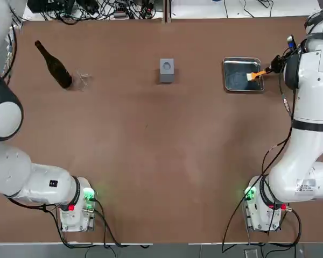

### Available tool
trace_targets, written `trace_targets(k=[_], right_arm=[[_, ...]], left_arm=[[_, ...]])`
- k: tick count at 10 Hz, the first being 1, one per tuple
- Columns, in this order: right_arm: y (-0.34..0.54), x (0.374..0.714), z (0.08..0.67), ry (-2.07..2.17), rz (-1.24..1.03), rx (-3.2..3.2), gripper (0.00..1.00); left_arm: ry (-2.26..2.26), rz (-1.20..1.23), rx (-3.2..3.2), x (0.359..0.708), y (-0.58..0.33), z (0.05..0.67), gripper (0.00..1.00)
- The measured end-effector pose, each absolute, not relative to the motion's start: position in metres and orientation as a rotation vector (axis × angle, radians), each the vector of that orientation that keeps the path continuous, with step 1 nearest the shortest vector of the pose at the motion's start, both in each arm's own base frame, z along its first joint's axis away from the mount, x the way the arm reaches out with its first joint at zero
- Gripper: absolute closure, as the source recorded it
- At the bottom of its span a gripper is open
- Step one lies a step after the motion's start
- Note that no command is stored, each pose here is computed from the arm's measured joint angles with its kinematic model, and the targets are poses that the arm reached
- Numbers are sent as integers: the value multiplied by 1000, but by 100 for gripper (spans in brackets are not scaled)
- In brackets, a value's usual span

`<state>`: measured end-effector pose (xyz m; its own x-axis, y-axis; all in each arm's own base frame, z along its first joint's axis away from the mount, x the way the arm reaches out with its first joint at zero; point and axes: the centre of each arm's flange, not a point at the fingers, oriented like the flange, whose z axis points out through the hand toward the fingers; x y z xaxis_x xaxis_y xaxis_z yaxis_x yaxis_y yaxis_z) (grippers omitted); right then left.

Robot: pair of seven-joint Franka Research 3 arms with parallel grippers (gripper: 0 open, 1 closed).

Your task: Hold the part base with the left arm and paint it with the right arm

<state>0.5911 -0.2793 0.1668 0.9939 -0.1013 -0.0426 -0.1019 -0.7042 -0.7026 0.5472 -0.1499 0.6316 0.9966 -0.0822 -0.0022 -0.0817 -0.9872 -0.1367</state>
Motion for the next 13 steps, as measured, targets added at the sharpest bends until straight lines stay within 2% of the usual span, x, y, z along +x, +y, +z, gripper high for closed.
trace_targets(k=[3,8,13], right_arm=[[-286,590,172,149,-7,-2370,76],[-292,596,192,93,8,-2437,2],[-293,613,336,79,156,-2648,0]], left_arm=[[-128,20,-3183,558,-49,644,2],[-61,-39,-3179,539,-66,666,3],[-81,-45,-3180,522,-54,668,3]])
